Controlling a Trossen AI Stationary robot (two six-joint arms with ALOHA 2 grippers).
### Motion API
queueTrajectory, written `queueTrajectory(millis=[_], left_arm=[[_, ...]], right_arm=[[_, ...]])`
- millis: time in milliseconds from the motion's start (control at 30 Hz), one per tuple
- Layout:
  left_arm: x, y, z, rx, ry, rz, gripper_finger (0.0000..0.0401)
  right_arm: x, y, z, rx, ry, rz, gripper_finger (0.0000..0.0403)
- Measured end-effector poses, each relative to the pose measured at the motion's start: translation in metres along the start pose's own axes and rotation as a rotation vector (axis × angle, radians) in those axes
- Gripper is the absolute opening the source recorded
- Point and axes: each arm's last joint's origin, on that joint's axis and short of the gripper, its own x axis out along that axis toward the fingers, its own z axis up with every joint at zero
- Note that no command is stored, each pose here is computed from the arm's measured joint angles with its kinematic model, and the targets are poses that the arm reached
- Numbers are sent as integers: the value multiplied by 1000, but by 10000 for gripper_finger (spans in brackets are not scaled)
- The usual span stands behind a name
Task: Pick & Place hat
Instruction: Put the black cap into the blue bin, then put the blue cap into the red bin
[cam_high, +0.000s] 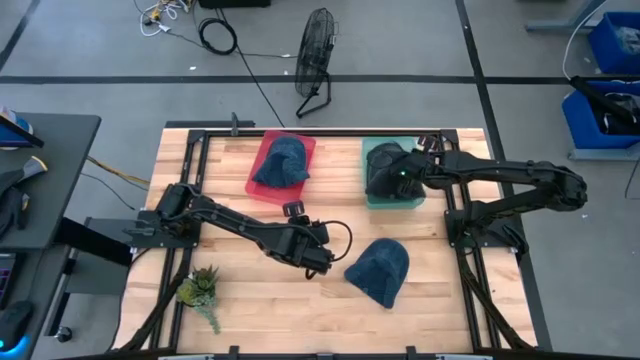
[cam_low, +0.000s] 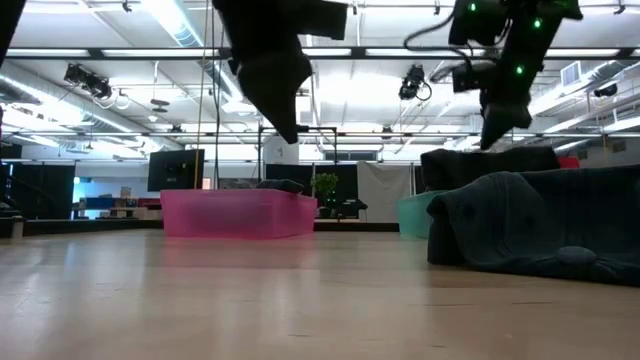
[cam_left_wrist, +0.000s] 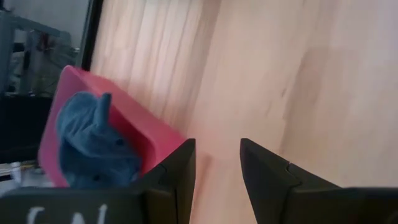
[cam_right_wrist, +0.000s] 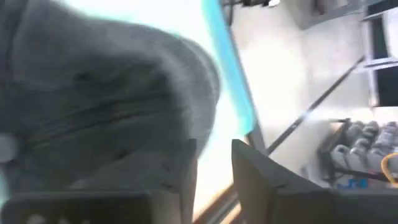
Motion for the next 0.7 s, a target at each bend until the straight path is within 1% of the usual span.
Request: queueTrajectory(millis=[67, 200, 267, 367, 500, 600, 700], left_arm=[[0, -2, 2, -14, -16, -22, 128], [0, -2, 4, -27, -28, -34, 128], [0, -2, 3, -21, -22, -31, 128], [-1, -1, 0, 3, 0, -19, 128], [-6, 4, -7, 63, 49, 16, 128], [-20, 20, -16, 100, 100, 46, 128], [-42, 46, -25, 76, 120, 82, 128]], right_arm=[[-10, -4, 7, 9, -39, 5, 122], [-33, -10, 22, 47, -130, 90, 154], [-46, -11, 27, 63, -169, 170, 165], [-65, -4, 32, 85, -222, 327, 170], [-87, 19, 31, 71, -256, 516, 169], [-99, 46, 26, 97, -225, 589, 169], [-107, 80, 21, 68, -174, 628, 169]])
